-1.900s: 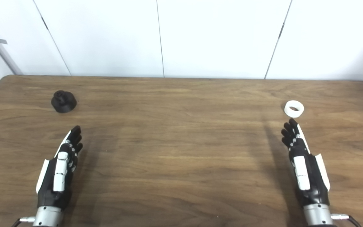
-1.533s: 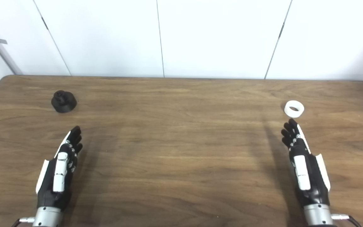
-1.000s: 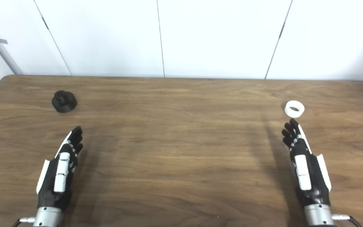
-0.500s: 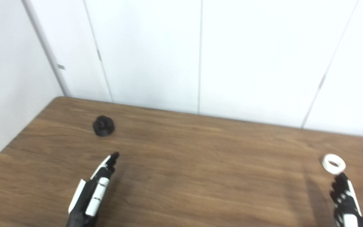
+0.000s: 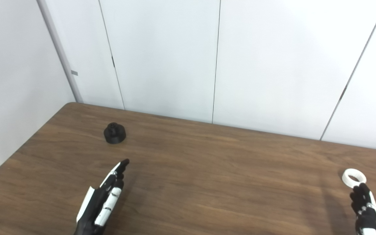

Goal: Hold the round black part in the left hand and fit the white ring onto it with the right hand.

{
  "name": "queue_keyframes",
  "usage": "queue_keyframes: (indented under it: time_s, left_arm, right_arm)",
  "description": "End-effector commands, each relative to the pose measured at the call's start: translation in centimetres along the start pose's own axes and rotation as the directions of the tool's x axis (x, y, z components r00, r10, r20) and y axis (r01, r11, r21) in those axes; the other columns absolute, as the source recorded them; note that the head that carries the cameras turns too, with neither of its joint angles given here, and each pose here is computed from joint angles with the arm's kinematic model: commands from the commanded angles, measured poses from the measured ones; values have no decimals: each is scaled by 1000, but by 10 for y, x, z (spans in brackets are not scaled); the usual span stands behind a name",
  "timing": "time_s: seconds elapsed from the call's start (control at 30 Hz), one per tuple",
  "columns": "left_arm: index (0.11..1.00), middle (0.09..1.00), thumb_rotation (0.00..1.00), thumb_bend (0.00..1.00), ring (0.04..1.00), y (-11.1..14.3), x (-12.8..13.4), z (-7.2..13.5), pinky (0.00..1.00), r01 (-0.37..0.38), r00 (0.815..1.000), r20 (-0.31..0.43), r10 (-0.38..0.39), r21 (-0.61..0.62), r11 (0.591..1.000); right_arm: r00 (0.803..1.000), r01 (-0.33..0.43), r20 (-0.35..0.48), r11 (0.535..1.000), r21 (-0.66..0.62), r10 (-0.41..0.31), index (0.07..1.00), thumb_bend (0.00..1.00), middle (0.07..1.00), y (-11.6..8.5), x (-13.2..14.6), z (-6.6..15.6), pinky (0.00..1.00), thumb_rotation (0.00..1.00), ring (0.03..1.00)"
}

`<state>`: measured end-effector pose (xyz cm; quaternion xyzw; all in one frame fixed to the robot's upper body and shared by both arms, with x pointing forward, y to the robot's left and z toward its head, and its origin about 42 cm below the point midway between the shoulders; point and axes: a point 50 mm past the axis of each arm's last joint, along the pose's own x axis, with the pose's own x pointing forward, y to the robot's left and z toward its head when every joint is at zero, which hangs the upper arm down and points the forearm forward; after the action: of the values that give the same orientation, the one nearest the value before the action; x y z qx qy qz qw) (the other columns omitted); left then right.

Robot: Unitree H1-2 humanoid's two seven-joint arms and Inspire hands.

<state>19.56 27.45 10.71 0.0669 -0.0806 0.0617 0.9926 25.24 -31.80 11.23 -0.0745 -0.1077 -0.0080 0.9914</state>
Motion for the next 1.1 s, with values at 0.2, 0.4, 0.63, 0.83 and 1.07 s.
queue_keyframes:
  time_s: [0.2,0.4,0.63,0.83,1.07]
  left_arm:
    - [955,969,370,585,989,-22,-19,-10,1000,-65,992,-102,68,28,997]
    - [926,933,235,743,936,1,-1,12,934,-111,990,-56,127,224,968]
    - [929,948,266,815,958,39,34,40,979,-150,981,-55,188,408,900]
    - [910,952,274,868,987,74,74,61,990,-174,973,-32,228,549,818]
    - [894,954,329,928,999,99,110,61,1000,-195,955,-43,293,652,732]
  right_arm:
    - [986,27,-164,997,75,-14,1000,448,998,5,-33,-38,1000,1000,992]
    - [987,27,-160,997,74,-15,1000,421,1000,5,-34,-40,1000,1000,1000]
    - [988,24,-153,997,78,-12,1000,432,1000,8,-32,-43,1000,1000,996]
    - [988,23,-156,997,75,-11,1000,431,1000,10,-32,-42,1000,1000,996]
    - [988,16,-156,998,67,-5,1000,416,999,12,-33,-40,1000,1000,989]
